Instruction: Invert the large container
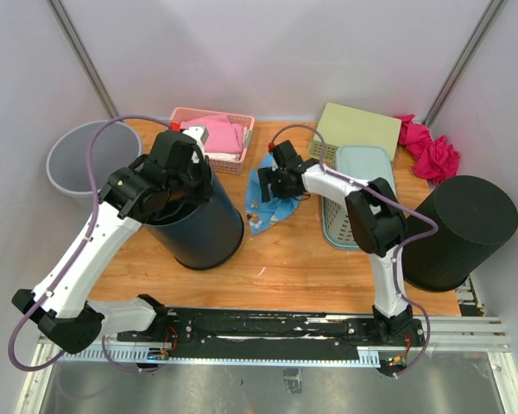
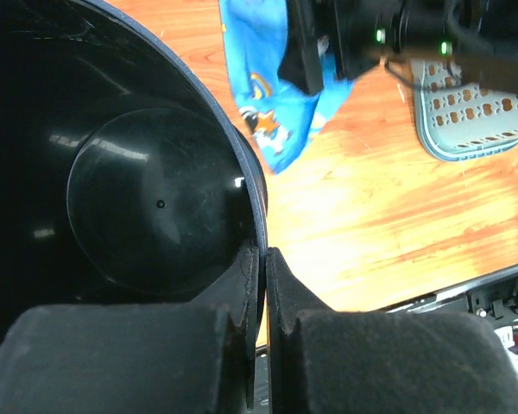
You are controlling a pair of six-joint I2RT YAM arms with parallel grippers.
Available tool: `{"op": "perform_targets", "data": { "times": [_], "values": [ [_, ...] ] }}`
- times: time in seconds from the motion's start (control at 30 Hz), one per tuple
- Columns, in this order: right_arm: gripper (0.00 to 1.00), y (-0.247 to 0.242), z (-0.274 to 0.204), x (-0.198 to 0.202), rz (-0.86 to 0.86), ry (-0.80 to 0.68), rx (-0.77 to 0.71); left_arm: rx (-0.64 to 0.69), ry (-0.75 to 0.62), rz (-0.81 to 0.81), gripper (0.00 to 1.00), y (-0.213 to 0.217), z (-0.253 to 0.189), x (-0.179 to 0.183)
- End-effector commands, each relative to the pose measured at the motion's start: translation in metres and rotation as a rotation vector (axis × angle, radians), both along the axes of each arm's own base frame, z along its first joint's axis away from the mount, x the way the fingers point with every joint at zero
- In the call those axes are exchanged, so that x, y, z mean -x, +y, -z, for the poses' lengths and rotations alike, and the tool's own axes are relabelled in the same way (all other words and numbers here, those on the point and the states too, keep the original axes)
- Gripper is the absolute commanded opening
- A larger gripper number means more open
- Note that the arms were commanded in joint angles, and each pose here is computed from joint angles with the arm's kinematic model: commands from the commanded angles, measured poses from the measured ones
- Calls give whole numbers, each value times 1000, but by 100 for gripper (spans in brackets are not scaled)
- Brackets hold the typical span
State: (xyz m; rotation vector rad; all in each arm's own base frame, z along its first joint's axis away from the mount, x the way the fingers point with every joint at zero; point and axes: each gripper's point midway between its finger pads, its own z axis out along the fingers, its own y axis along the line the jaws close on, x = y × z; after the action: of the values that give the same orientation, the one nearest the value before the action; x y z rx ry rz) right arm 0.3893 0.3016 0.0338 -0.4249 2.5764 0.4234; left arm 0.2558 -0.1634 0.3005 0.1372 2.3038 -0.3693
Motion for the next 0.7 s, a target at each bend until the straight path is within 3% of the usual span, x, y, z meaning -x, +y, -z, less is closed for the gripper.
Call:
{"op": "perform_targets", "data": {
  "times": [0.0, 0.13, 0.27, 0.43, 0.67],
  "values": [
    [81, -45, -6, -60, 169, -42, 68, 74, -39, 14, 0, -9, -15, 1],
    [84, -45, -54, -82, 182, -113, 5, 106, -45, 48, 0, -16, -17, 2],
    [85, -52, -103, -72, 162, -196, -21, 171, -34, 105, 0, -31, -10, 7],
    [86, -77, -147, -27, 154, -245, -39, 227, 0, 185, 0, -61, 1, 11],
    [88, -125, -192, 42, 209, -356, -68, 347, -9, 313, 0, -118, -18, 16]
  ]
}}
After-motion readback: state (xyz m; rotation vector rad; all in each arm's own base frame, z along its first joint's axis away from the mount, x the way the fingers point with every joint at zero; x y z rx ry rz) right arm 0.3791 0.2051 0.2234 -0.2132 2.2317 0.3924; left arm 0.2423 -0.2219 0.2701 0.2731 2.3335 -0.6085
